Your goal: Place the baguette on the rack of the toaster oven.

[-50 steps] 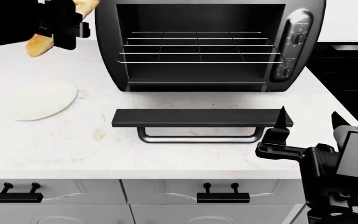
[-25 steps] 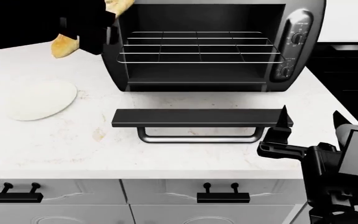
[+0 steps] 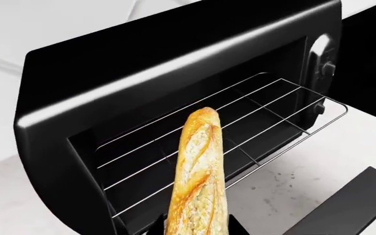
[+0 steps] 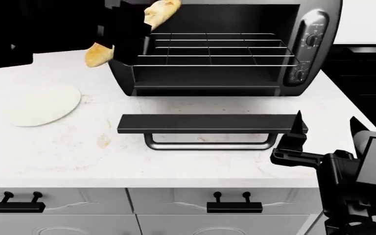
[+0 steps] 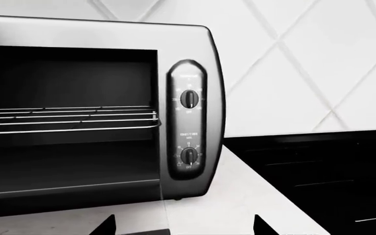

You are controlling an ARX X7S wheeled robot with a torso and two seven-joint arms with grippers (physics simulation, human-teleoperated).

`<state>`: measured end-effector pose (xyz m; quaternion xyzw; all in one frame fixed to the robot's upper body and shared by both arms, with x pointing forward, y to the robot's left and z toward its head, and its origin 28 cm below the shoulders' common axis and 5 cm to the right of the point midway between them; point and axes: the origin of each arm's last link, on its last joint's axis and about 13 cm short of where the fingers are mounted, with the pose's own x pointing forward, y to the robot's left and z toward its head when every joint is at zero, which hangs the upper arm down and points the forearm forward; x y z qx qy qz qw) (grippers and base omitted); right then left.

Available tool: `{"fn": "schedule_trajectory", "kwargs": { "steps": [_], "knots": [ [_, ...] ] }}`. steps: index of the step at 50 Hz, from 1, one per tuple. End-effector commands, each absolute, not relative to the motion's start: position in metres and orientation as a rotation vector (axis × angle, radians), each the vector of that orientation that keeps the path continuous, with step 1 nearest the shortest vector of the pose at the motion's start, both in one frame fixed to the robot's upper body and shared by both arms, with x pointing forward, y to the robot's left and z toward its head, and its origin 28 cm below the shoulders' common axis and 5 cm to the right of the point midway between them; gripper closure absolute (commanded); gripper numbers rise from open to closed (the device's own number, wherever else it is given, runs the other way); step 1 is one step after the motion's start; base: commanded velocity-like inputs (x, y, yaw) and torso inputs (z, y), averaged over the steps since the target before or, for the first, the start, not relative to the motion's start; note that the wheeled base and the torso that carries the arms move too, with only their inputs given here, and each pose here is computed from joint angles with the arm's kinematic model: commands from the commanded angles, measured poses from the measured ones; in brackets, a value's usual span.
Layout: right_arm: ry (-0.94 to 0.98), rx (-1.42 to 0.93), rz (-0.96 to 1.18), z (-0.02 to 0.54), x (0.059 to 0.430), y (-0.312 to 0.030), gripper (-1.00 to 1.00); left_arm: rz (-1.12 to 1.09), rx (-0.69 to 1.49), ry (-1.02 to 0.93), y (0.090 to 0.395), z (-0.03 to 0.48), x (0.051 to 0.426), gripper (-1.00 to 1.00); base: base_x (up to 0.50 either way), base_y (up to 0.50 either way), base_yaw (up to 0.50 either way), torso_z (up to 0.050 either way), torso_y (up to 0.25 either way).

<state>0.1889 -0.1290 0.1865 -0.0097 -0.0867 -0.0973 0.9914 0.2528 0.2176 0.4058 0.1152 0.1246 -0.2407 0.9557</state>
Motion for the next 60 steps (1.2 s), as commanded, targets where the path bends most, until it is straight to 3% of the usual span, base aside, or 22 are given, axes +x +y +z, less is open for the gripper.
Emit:
{"fn": "schedule_trajectory", "kwargs": {
  "steps": [1,60],
  "knots": [
    [-0.172,-0.017,-0.195,0.184,0.188,-0.129,-1.0,-0.527,0.241,0.286,0.207,0.402,0.256,1.0,0.0,0.0,0.0,0.0,0.0],
    [-0.158,-0.011,-0.209,0.178,0.189,-0.133,-1.0,-0.391,0.173,0.41,0.16,0.404,0.349,1.0,0.0,0.0,0.0,0.0,0.0]
  ]
}}
